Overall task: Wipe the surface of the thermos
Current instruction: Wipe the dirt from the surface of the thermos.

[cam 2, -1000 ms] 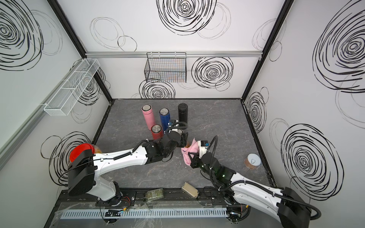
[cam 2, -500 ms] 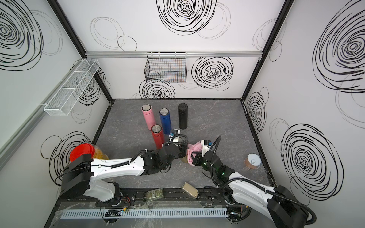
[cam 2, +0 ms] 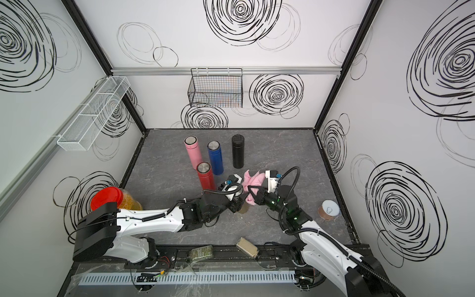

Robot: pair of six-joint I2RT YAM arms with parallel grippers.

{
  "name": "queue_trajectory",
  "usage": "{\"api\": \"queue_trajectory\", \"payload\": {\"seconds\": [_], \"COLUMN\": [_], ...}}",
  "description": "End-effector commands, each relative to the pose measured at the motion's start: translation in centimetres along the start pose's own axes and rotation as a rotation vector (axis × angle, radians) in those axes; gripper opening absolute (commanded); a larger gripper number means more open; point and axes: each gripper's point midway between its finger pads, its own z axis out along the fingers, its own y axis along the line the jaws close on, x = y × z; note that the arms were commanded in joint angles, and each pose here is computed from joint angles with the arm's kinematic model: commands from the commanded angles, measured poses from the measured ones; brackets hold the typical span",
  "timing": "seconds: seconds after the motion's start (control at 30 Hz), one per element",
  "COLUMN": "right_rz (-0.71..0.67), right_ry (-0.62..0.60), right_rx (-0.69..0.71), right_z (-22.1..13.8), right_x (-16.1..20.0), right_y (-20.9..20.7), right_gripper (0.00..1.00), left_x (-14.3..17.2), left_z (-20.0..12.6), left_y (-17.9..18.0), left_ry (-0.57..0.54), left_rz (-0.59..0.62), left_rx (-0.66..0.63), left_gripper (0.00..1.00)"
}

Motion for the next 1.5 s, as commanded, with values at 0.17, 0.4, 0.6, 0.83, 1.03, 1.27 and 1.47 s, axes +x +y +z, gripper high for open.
{"api": "queue_trajectory", "payload": {"seconds": [0.17,0.4,0.6,0.83,1.03,1.27,1.47], "right_rz": [0.114,0.023,-0.019,0.074,0.055,-0.052,-0.076], "right_ry": [0.398,0.352,0.385,0.448,0.394,0.215,0.180], "right_rx": [0.115,-0.112,-0.296,-0.141,-0.026,-0.035,0.052], "right_z": [1.8,3.4,3.1,3.5,1.8,-1.8,-2.7], "right_x": [8.3,2.7,-0.5,4.6,5.3,2.1,6.0], "right_y": [-5.7,0.8,5.7,-0.6,-2.0,1.9,-0.8], "right_gripper": [0.00,0.00,0.00,0.00,0.00,0.00,0.00], "left_x": [1.5,1.9,2.4,2.1,1.5,0.4,-1.0], "left_z": [0.2,-0.1,-0.1,-0.5,-0.3,1.4,1.7], "left_y": [-2.6,-3.5,-3.1,-2.4,-2.0,0.6,1.9], "left_ry": [0.012,0.024,0.049,0.039,0.036,0.042,0.022], "left_rz": [0.193,0.237,0.238,0.224,0.204,0.086,-0.068], "left_rx": [0.182,0.284,0.301,0.284,0.254,0.061,-0.128], "left_gripper": [0.00,0.00,0.00,0.00,0.00,0.00,0.00]}}
